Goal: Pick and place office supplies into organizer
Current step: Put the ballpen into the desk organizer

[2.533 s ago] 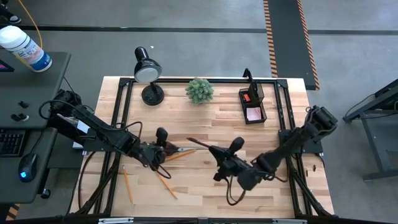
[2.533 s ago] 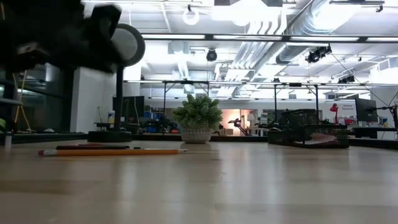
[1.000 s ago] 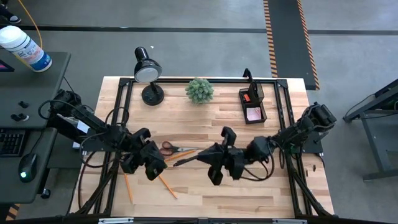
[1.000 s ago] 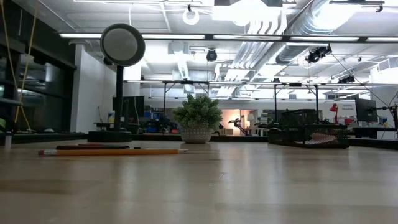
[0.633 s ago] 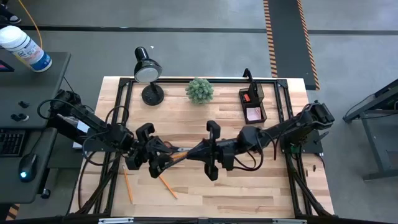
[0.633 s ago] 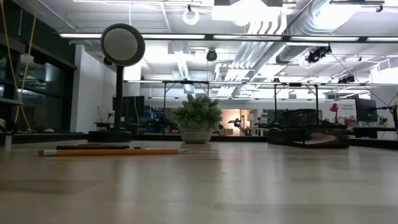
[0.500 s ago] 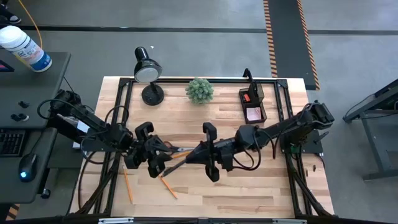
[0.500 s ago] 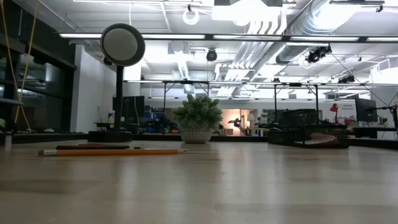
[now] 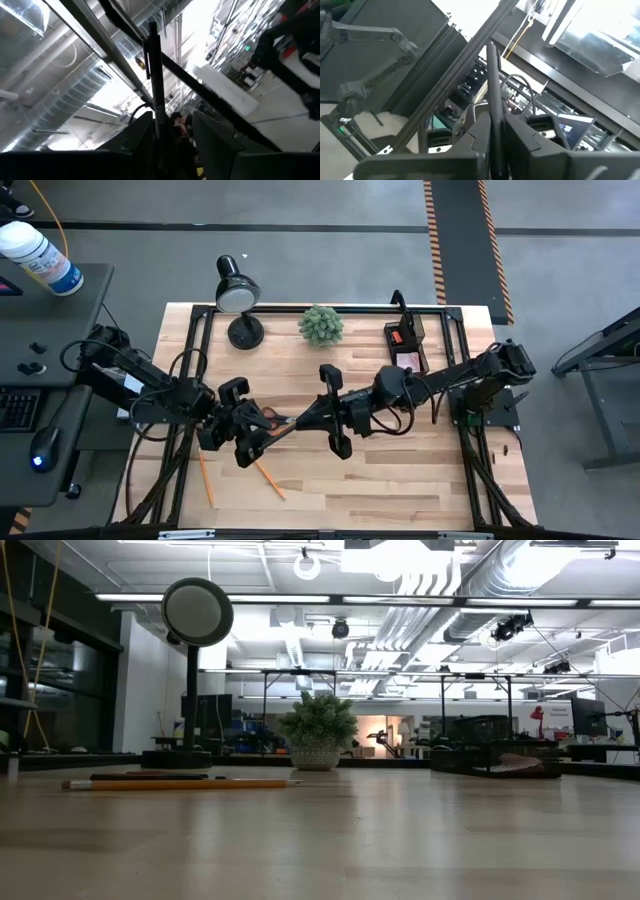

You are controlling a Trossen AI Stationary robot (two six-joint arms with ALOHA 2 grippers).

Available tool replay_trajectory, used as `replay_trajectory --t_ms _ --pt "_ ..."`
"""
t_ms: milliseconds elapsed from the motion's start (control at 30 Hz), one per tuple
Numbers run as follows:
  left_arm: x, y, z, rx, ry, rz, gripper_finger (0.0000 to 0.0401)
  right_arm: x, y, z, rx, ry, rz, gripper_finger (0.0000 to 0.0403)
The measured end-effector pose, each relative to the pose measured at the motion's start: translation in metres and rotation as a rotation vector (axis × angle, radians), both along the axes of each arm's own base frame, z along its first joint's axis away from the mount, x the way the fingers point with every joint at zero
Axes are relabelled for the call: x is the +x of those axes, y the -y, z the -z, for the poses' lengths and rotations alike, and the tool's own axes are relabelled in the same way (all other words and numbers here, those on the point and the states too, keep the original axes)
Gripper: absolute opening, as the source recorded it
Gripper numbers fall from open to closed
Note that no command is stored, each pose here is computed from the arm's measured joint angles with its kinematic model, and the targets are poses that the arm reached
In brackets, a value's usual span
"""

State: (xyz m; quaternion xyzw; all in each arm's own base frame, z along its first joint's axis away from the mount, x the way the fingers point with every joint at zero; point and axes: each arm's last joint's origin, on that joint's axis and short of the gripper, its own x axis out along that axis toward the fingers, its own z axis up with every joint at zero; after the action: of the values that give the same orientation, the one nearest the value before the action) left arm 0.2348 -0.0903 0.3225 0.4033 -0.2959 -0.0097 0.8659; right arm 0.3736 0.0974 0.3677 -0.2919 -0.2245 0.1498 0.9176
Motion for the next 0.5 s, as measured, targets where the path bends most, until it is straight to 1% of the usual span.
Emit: replay_trajectory --t_ms 100,167,333,500 --pt "0.003 -0.007 0.0 -0.034 -0.009 0.008 0.0129 0.001 0.004 0.001 0.008 -0.014 -0.006 0.0027" --pt "0.004 -0.011 0.0 -0.05 -0.013 0.018 0.0129 0.002 0.007 0.002 0.004 -0.029 -0.032 0.0027" --pt "0.006 -0.019 -0.001 -0.105 -0.025 0.113 0.0129 0.004 0.013 0.003 0.018 -0.045 -0.033 0.0027" --pt "0.008 -0.025 -0.003 -0.26 -0.067 0.184 0.0129 0.006 0.019 0.005 0.026 -0.075 -0.02 0.0027"
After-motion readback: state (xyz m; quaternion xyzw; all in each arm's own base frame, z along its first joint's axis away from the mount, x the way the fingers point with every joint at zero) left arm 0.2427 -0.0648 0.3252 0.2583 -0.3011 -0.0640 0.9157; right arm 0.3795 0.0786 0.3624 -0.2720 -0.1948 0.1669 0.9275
